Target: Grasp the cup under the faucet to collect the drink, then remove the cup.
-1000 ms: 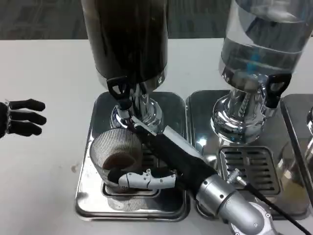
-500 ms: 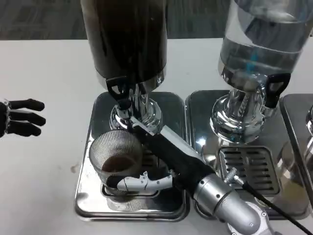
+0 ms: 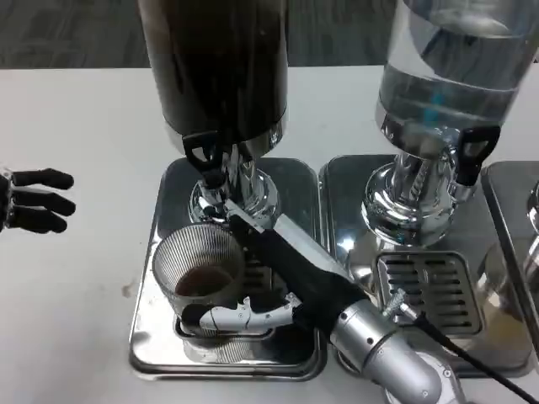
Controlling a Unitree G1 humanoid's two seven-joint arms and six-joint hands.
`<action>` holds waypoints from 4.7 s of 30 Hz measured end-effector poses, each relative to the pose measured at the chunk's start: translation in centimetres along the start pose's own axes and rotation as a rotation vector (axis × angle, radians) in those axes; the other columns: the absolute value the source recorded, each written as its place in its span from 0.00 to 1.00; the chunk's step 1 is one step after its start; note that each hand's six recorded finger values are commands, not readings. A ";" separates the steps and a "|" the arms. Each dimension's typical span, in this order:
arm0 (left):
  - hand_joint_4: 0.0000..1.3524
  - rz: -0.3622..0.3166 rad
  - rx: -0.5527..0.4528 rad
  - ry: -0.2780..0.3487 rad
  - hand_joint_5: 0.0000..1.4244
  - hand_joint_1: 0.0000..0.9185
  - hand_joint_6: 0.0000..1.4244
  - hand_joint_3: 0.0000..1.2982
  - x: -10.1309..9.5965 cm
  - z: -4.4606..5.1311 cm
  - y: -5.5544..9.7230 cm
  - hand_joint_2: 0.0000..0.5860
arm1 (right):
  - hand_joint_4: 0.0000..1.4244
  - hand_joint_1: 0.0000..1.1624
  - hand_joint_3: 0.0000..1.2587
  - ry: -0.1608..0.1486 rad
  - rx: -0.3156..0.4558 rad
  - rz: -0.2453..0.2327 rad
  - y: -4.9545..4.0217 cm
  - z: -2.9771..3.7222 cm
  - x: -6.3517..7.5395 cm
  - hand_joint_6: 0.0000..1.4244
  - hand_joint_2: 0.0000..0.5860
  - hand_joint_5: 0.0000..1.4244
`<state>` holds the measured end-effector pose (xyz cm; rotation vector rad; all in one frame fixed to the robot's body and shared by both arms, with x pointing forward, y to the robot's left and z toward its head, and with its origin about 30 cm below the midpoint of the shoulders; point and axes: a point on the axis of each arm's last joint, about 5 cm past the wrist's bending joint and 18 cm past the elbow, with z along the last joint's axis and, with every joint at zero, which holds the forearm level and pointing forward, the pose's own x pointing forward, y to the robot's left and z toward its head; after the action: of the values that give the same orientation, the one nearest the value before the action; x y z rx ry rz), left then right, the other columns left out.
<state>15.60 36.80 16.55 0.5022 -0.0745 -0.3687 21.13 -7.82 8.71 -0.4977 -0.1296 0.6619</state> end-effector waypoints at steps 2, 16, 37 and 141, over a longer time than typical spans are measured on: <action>0.30 0.000 0.000 0.000 0.30 0.00 0.26 0.27 0.0 0.01 0.0 0.17 | 0.12 0.71 0.07 0.002 -0.003 -0.010 0.09 -0.02 -0.1 0.28 0.26 0.21; 0.30 0.000 0.001 0.000 0.30 0.00 0.26 0.27 0.0 0.01 0.0 0.20 | 0.28 0.76 0.21 0.010 0.008 -0.088 0.71 -0.21 -0.4 0.44 0.30 0.36; 0.30 -0.014 0.001 -0.001 0.30 0.00 0.26 0.26 0.2 -0.05 -0.2 0.21 | 0.33 0.77 0.27 0.015 0.008 -0.188 1.30 -0.81 -1.5 0.56 0.33 0.44; 0.00 -0.388 0.321 -0.228 0.00 0.00 0.04 0.00 -0.5 2.66 -5.2 0.15 | 0.35 0.69 0.31 0.040 0.038 -0.372 -1.05 2.86 -9.8 0.59 0.49 0.45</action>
<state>13.01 31.58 16.39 0.7933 -0.2619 -0.8017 13.28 -13.41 12.11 -0.4356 -0.1667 0.2903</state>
